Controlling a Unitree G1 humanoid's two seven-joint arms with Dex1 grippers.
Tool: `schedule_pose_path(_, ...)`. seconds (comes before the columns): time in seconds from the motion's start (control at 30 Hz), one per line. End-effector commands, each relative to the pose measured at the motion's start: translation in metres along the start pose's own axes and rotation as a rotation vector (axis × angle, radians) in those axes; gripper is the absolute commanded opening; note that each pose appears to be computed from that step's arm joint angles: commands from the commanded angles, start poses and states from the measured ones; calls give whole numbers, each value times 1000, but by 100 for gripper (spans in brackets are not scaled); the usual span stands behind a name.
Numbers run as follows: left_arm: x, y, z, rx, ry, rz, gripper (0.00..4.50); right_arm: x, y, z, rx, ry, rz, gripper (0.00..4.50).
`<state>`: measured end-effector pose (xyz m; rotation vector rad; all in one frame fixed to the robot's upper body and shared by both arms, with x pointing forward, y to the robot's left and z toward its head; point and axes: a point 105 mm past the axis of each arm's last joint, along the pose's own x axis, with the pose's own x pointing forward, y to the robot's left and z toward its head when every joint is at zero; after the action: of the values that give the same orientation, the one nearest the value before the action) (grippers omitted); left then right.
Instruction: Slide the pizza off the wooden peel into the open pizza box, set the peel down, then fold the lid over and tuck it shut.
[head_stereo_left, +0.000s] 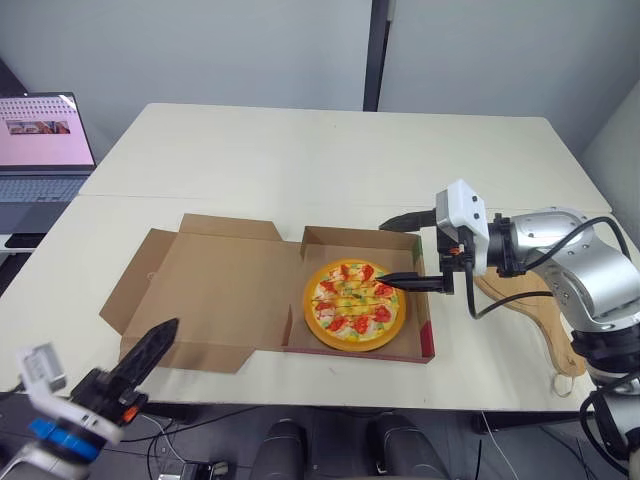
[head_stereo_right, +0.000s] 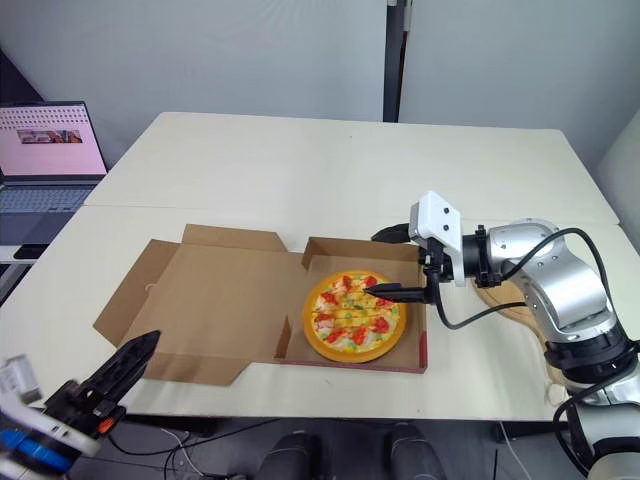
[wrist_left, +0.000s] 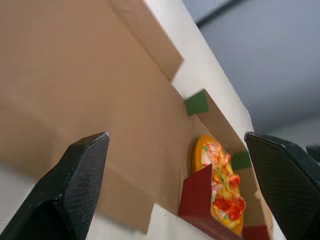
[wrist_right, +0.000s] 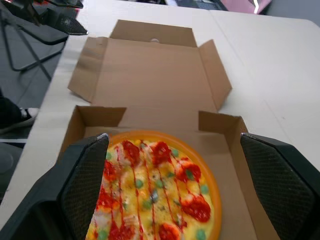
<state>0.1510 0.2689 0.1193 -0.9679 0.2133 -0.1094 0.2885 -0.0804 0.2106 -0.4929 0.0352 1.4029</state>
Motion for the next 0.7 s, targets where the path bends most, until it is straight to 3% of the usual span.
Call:
schedule_pose_path(0.03, -11, 8, 5, -97, -58, 42, 450, 1, 0, 11, -59, -22, 24, 448)
schedule_pose_path(0.3, -1, 34, -6, -256, -101, 129, 450, -1, -3, 14, -81, -16, 17, 448)
schedule_pose_path(0.7, 25, 39, 2, -252, -181, 112, 450, -3, -2, 20, -103, -2, 39, 448)
